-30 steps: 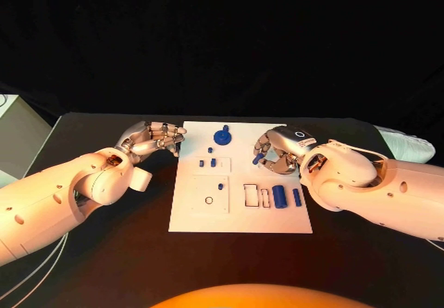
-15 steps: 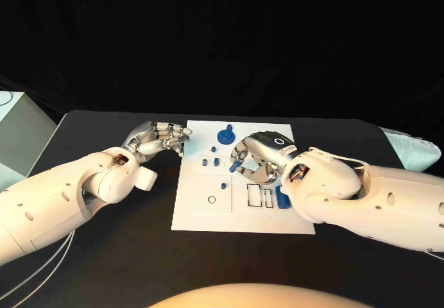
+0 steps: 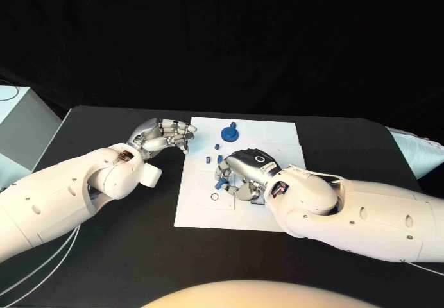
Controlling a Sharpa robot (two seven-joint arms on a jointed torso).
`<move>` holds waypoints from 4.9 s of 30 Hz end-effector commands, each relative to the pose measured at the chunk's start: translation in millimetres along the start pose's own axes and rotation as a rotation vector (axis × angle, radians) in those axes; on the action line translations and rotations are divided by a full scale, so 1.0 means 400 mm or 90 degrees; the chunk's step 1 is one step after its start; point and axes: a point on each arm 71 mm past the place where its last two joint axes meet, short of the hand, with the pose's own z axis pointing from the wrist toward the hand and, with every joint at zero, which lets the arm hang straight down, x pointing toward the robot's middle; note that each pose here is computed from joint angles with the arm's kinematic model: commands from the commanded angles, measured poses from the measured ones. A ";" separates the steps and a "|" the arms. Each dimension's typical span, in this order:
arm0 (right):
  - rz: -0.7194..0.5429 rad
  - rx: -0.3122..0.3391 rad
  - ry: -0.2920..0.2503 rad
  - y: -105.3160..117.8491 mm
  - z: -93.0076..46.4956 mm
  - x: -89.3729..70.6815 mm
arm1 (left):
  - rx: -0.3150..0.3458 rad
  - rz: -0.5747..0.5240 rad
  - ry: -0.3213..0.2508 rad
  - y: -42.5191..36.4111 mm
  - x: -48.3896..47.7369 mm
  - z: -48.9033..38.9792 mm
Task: Assemble the parts on the task board
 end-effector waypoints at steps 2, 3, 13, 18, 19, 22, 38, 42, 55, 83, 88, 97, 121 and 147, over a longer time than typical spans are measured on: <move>-0.015 -0.014 0.024 0.011 0.006 0.021 | 0.004 -0.007 0.012 -0.002 0.008 0.001; -0.015 -0.015 0.026 0.013 0.007 0.025 | 0.004 -0.007 0.013 -0.002 0.008 0.001; -0.014 -0.019 0.038 0.025 0.010 0.043 | 0.004 -0.007 0.012 -0.002 0.007 0.000; -0.014 -0.019 0.043 0.027 0.011 0.050 | 0.004 -0.007 0.013 -0.003 0.006 0.000; -0.015 -0.019 0.044 0.027 0.011 0.051 | 0.004 -0.007 0.013 -0.003 0.006 0.000; -0.016 -0.018 0.046 0.026 0.010 0.052 | 0.003 -0.007 0.012 -0.002 0.006 -0.001; -0.028 -0.015 0.060 0.021 0.006 0.060 | 0.001 -0.006 0.013 -0.002 0.004 -0.002; -0.032 -0.015 0.063 0.023 0.007 0.064 | 0.001 -0.007 0.014 -0.002 0.005 -0.001; -0.049 -0.015 0.062 0.025 0.015 0.077 | 0.001 -0.007 0.014 -0.002 0.005 -0.002; -0.026 -0.016 0.020 0.023 0.005 0.075 | -0.003 -0.006 0.014 0.000 0.000 -0.004; -0.006 -0.014 -0.029 0.020 -0.002 0.061 | -0.003 -0.006 0.015 0.000 0.000 -0.004; 0.025 -0.006 -0.088 0.002 -0.020 0.039 | -0.004 -0.006 0.016 0.002 0.000 -0.005; 0.320 0.256 0.051 -0.271 -0.164 -0.079 | -0.017 -0.014 0.015 0.033 0.009 -0.013; 0.262 0.529 0.229 -0.363 -0.311 -0.035 | -0.019 -0.017 0.020 0.036 0.019 -0.015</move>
